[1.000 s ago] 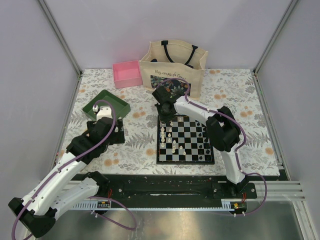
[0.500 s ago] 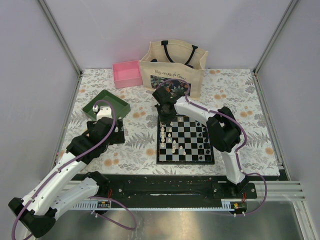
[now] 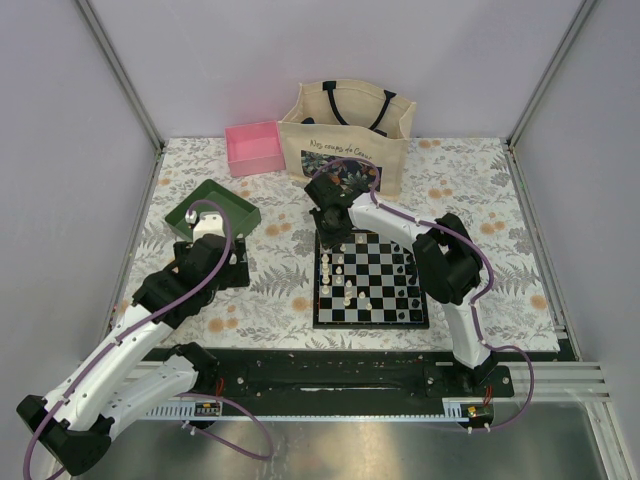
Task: Set up the chess pieces on the board
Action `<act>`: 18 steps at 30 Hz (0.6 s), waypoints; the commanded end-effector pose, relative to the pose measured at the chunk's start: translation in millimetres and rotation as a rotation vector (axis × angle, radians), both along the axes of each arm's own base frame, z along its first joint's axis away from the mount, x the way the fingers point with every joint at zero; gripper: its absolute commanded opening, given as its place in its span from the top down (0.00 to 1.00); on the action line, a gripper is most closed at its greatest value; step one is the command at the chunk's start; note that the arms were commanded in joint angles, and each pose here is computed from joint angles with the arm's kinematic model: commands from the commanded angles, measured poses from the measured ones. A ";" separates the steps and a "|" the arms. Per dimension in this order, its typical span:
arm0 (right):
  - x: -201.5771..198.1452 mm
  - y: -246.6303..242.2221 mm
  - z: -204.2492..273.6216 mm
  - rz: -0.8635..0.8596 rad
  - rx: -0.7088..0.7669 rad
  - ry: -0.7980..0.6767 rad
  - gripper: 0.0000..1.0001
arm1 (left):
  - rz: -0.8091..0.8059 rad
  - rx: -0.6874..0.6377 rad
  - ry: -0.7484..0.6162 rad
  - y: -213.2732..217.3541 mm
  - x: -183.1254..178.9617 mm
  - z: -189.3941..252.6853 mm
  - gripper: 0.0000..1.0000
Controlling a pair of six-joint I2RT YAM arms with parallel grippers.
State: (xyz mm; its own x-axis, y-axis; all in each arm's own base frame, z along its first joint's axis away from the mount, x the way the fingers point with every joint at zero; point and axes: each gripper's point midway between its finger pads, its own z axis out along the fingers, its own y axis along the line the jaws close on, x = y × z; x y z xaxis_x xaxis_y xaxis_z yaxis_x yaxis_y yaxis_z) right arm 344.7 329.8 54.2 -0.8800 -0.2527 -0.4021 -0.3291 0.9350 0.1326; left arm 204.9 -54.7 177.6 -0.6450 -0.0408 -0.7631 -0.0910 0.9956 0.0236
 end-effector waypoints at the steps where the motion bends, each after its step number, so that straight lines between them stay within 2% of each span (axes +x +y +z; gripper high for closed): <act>1: 2.8 8.3 20.1 0.004 0.030 -0.043 0.72 | 0.013 -0.027 -0.048 -1.8 6.5 13.7 0.01; 9: 6.1 11.8 39.0 0.011 0.059 -0.074 0.60 | 0.013 -0.029 -0.051 -1.9 6.6 14.2 0.01; 18: 25.7 -5.1 75.0 -0.022 0.020 -0.199 0.57 | 0.015 -0.028 -0.052 -1.3 6.7 14.7 0.01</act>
State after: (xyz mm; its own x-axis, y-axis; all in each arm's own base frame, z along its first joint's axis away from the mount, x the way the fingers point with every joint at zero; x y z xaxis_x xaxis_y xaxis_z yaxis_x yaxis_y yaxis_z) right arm 351.7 326.1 67.5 -0.8622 -0.2571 -0.4364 -0.3317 0.9378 0.1028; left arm 204.9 -54.7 177.6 -0.6450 -0.0408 -0.7631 -0.0910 0.9956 0.0236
